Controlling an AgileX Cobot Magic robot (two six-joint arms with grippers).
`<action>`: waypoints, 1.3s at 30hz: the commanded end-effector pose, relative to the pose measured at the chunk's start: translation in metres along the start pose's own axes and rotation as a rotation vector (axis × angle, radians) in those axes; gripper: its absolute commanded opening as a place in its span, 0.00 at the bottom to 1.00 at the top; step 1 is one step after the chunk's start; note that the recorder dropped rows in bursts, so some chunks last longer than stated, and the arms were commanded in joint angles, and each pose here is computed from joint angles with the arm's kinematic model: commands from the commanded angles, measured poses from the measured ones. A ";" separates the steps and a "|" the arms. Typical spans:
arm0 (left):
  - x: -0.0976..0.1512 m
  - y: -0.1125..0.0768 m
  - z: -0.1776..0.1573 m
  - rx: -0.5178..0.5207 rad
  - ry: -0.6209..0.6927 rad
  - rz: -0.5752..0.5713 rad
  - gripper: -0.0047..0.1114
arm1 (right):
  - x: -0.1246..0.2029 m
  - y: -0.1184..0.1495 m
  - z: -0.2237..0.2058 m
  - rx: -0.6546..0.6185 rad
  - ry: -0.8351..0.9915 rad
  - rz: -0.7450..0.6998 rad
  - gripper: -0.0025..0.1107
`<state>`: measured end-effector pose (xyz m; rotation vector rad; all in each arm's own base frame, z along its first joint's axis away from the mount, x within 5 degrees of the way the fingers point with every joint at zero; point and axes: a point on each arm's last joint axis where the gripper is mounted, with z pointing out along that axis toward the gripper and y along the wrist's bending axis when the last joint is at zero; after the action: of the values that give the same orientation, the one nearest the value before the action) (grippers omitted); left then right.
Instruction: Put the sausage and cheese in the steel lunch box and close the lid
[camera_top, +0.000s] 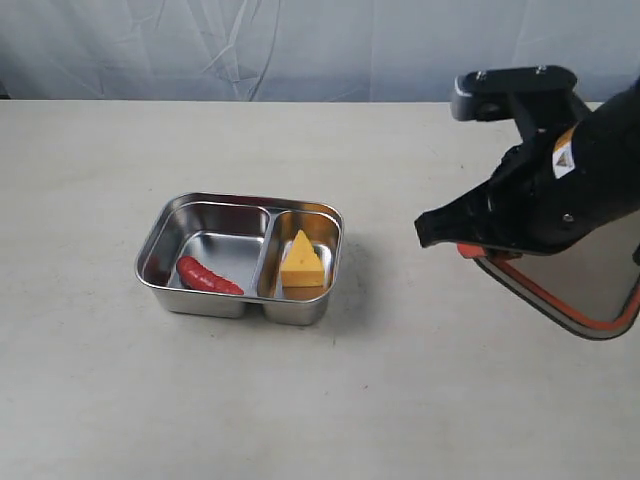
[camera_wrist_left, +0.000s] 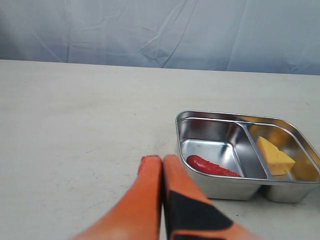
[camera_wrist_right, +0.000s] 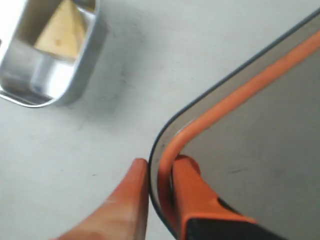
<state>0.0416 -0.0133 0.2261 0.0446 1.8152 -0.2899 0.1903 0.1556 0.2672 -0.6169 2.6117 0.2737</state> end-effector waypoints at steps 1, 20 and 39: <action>0.000 0.000 0.000 -0.004 -0.013 0.001 0.04 | 0.002 0.010 -0.032 -0.159 -0.145 -0.021 0.02; -0.027 -0.024 -0.008 0.366 -0.204 -0.697 0.04 | 0.036 0.055 -0.076 -0.917 -0.467 -0.094 0.02; -0.017 -0.042 -0.012 0.522 -0.070 -0.522 0.04 | 0.034 0.064 -0.076 -1.101 -0.541 -0.142 0.02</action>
<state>0.0282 -0.0477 0.2505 -0.1019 1.6434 -1.1026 0.1017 0.1746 0.3304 -0.8798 1.6929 1.5960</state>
